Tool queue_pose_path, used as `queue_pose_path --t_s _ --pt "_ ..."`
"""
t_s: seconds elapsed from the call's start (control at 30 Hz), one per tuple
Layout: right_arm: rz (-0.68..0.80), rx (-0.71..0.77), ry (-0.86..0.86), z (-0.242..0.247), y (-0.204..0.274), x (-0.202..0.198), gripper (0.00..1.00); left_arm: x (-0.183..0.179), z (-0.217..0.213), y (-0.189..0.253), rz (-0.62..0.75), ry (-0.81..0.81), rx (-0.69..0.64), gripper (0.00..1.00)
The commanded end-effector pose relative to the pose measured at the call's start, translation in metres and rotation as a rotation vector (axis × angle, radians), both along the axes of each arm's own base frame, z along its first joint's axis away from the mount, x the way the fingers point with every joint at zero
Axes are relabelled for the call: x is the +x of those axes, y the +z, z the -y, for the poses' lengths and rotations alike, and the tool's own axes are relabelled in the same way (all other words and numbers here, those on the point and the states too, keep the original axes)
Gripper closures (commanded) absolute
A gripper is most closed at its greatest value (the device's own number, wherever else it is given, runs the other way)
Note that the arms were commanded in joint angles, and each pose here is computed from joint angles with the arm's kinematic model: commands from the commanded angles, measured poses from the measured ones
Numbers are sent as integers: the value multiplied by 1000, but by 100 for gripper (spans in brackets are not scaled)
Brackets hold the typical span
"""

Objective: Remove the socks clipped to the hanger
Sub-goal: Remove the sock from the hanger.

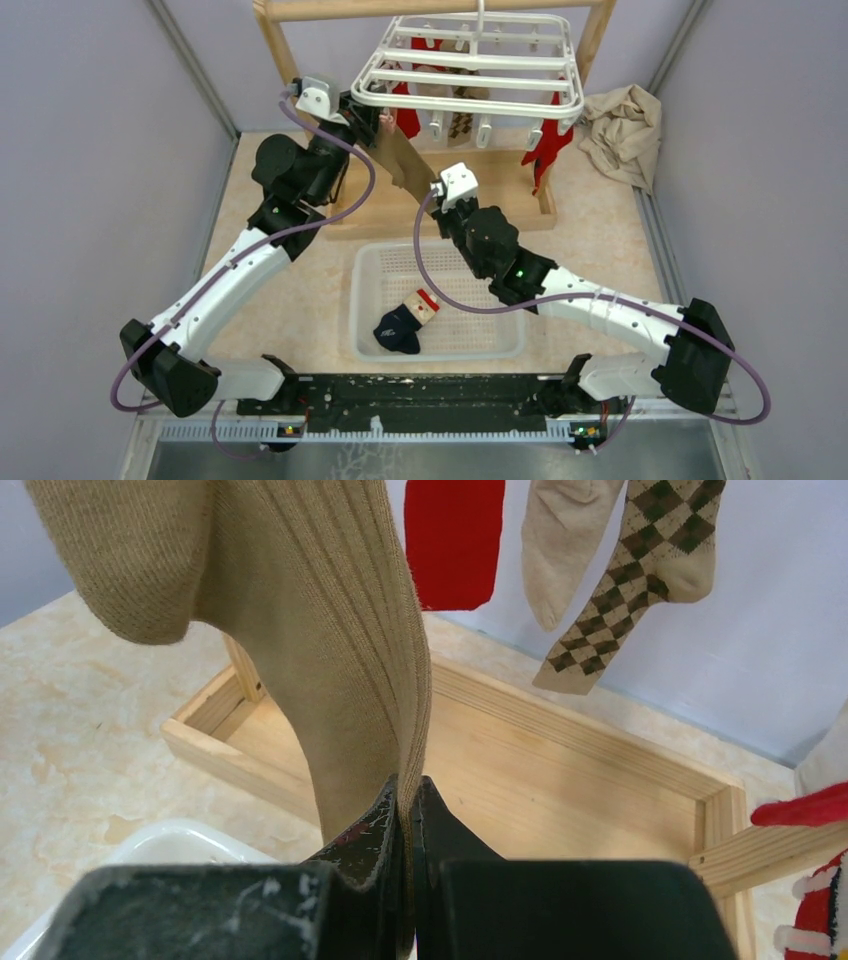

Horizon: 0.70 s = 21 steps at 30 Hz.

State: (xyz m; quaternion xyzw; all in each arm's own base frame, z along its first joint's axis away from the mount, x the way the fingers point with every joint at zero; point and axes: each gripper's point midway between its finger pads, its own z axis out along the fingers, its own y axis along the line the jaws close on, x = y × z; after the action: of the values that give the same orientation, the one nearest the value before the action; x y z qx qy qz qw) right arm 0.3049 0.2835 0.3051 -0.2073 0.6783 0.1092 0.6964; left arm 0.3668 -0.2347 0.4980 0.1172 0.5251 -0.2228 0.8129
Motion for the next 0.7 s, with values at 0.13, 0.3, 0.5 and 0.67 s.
queue_pose_path --t_s 0.13,0.3,0.5,0.67 --pt "11 38 2 3 6 -3 100 -13 6 26 68 -62 -17 100" --pt "9 39 2 6 4 -5 100 -17 13 25 67 -102 11 92" --pt "15 47 4 8 8 -7 100 -15 21 16 39 -133 38 41" --pt "15 49 9 8 9 -7 100 -13 22 12 28 -130 43 33"
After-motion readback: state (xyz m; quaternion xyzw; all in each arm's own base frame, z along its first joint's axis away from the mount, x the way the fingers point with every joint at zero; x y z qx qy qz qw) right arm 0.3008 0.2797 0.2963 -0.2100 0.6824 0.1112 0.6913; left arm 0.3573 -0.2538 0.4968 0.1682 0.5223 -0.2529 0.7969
